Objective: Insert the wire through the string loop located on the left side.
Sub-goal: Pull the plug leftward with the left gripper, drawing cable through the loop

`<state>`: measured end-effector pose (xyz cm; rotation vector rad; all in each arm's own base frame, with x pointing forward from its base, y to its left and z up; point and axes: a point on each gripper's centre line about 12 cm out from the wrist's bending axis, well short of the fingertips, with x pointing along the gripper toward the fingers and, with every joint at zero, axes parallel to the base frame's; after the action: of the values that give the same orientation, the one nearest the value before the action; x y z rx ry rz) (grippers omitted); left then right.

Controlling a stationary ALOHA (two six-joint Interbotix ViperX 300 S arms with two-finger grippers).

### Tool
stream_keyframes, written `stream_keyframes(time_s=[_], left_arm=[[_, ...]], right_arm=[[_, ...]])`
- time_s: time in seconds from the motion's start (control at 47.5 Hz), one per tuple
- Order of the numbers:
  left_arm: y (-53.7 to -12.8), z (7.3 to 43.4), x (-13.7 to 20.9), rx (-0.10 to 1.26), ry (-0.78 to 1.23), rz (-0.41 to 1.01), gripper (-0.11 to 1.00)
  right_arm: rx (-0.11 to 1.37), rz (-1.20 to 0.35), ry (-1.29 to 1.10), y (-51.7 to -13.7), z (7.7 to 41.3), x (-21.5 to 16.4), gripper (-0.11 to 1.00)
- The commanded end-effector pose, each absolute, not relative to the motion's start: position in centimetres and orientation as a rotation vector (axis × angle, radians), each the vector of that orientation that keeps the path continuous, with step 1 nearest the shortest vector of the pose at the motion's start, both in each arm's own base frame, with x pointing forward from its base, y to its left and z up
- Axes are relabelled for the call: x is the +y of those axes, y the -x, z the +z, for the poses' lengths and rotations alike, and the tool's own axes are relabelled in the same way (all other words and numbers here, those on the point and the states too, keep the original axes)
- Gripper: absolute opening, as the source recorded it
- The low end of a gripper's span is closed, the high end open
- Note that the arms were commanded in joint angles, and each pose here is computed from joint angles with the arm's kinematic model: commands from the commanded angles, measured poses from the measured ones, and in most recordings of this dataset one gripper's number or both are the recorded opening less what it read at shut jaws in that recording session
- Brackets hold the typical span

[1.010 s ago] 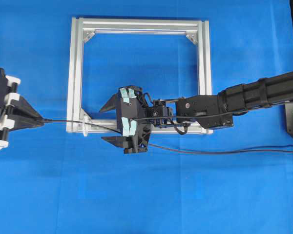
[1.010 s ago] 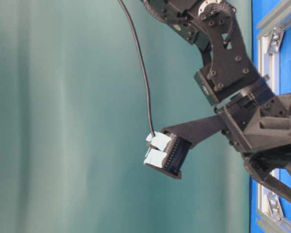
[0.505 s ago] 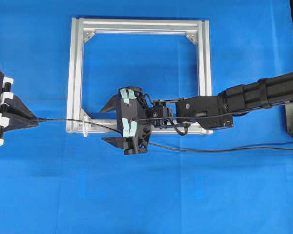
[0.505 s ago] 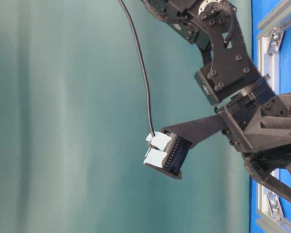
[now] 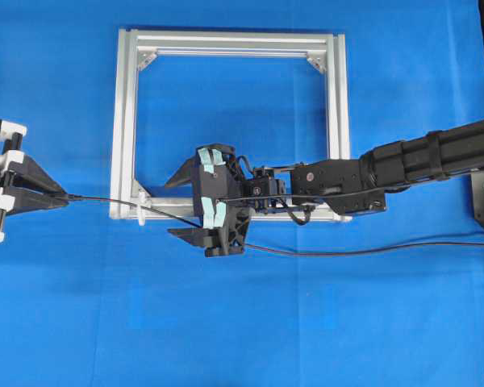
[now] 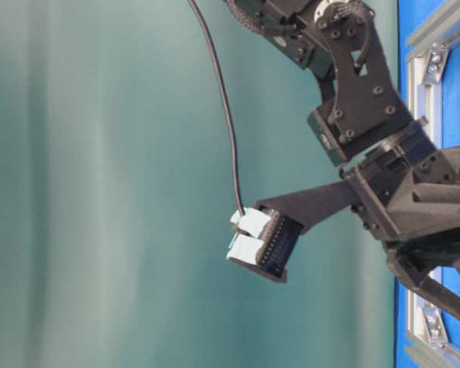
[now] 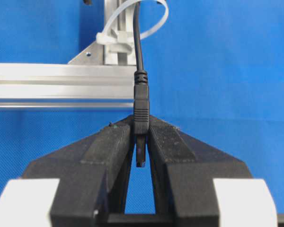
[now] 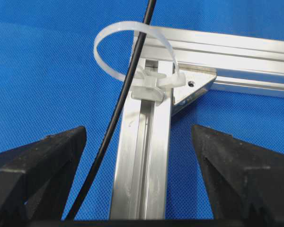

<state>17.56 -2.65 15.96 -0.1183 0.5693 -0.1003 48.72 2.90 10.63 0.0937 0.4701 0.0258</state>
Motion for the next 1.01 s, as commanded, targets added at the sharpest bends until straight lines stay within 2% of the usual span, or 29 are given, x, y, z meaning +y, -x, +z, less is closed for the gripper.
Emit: stream_keyframes(time_s=[0.0,0.084,0.126,0.21,0.316,0.379,0.547,0.989], left_arm=[[-18.0,16.5,-2.7,0.551,0.116,-0.101,0.07],[-18.0,16.5,-2.7,0.552,0.116,-0.101,0.08],[-17.9,16.4,-2.7,0.557,0.117,-0.1,0.13],[-17.9,16.3,-2.7,0.561,0.118,-0.1,0.35],[-17.9,16.2,-2.7,0.564,0.115,-0.1,0.69],[-17.9,16.2,-2.7,0.564,0.112,-0.101,0.82],[-18.0,16.6,-2.7,0.545,0.118,-0.101,0.74],[-19.9,21.4,-2.9,0.319,0.137,-0.116,0.74]], right_arm=[[0.412,0.032,-0.097,-48.9,13.1,3.1,0.88],[0.412,0.032,-0.097,-48.9,13.1,3.1,0.88],[0.411,0.032,-0.097,-48.9,13.2,3.1,0.88],[0.412,0.031,-0.098,-48.9,13.1,3.1,0.88],[0.412,0.032,-0.097,-48.9,13.1,3.1,0.88],[0.412,0.032,-0.097,-48.9,13.1,3.1,0.88],[0.388,0.033,-0.098,-49.0,14.4,3.1,0.88],[0.309,0.04,-0.097,-46.9,23.4,2.8,0.88]])
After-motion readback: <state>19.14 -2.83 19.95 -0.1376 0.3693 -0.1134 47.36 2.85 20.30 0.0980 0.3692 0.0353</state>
